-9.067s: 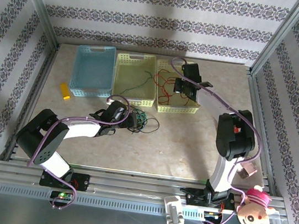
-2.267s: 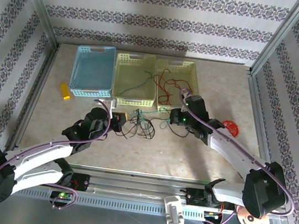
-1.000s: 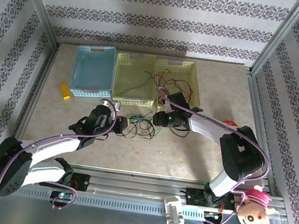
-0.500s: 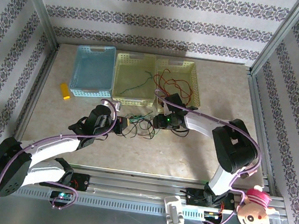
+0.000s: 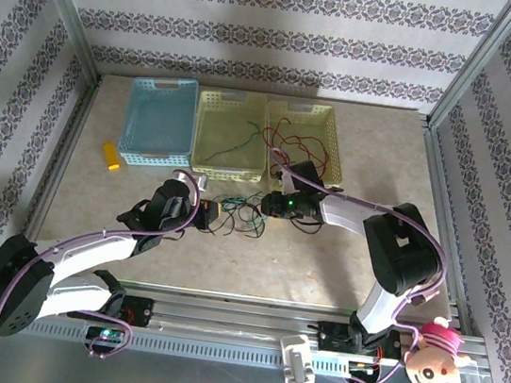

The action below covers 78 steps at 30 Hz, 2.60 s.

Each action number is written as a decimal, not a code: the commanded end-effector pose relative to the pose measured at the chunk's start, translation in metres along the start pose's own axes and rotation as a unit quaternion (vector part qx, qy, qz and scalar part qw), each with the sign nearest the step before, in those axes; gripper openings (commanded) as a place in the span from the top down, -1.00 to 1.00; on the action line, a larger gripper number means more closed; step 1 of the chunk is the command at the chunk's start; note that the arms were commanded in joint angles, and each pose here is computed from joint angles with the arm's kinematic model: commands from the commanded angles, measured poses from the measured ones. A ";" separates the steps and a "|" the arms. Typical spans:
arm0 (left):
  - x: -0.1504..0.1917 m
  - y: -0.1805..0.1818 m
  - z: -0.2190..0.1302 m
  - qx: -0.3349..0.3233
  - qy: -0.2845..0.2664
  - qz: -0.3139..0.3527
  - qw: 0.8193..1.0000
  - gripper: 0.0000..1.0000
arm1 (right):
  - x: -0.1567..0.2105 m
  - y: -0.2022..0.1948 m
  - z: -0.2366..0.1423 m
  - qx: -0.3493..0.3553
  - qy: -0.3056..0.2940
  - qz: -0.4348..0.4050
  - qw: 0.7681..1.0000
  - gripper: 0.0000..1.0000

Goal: Untangle the cables

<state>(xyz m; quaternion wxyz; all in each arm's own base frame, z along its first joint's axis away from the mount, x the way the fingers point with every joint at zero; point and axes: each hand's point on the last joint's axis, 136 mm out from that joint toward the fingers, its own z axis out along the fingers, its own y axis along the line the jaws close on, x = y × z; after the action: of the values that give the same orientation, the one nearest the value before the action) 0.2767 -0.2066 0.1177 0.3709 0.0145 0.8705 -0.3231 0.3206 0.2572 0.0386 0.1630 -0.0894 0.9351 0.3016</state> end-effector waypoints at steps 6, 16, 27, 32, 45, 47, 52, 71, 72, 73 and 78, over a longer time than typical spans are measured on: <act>-0.006 -0.007 -0.001 0.016 -0.006 0.003 1.000 1.00 | -0.011 0.016 -0.024 -0.020 -0.050 -0.020 0.998 0.96; -0.002 0.003 0.006 -0.006 0.001 -0.009 1.000 -0.25 | -0.035 0.014 -0.080 0.046 -0.149 -0.044 0.987 1.00; -0.006 0.021 0.001 -0.047 -0.028 -0.026 0.998 -0.91 | -0.063 -0.016 -0.172 0.260 -0.290 -0.094 0.916 1.00; -0.010 0.031 -0.006 -0.076 -0.048 -0.032 0.995 -0.92 | -0.066 -0.020 -0.196 0.328 -0.320 -0.117 0.881 1.00; -0.025 0.092 -0.056 -0.251 -0.138 -0.075 0.955 -0.95 | -0.103 0.042 -0.172 0.201 -0.320 -0.126 0.917 1.00; -0.026 0.093 -0.059 -0.255 -0.141 -0.077 0.953 -0.95 | -0.120 0.050 -0.154 0.188 -0.306 -0.124 0.925 1.00; -0.024 0.094 -0.059 -0.266 -0.128 -0.079 0.952 -0.95 | -0.167 0.055 -0.098 0.166 -0.274 -0.094 0.942 1.00; -0.032 0.047 -0.020 -0.160 -0.064 -0.011 0.985 -0.94 | -0.156 0.051 -0.111 0.115 -0.263 -0.059 0.956 0.12; -0.030 0.042 -0.013 -0.148 -0.052 -0.007 0.988 -0.92 | -0.144 0.051 -0.112 0.109 -0.255 -0.064 0.959 0.13; -0.029 0.038 -0.007 -0.138 -0.041 -0.005 0.990 -0.91 | -0.134 0.049 -0.113 0.110 -0.248 -0.066 0.960 0.13; -0.026 0.032 0.023 -0.140 0.000 0.002 0.990 -0.80 | -0.086 0.029 -0.121 0.123 -0.230 -0.065 0.963 0.13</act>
<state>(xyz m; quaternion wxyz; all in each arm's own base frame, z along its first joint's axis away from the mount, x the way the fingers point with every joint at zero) 0.3069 -0.1688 0.0935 0.3641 -0.0636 0.9128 -0.1735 0.3808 0.2210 0.1948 0.4176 -0.0472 0.8869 0.1916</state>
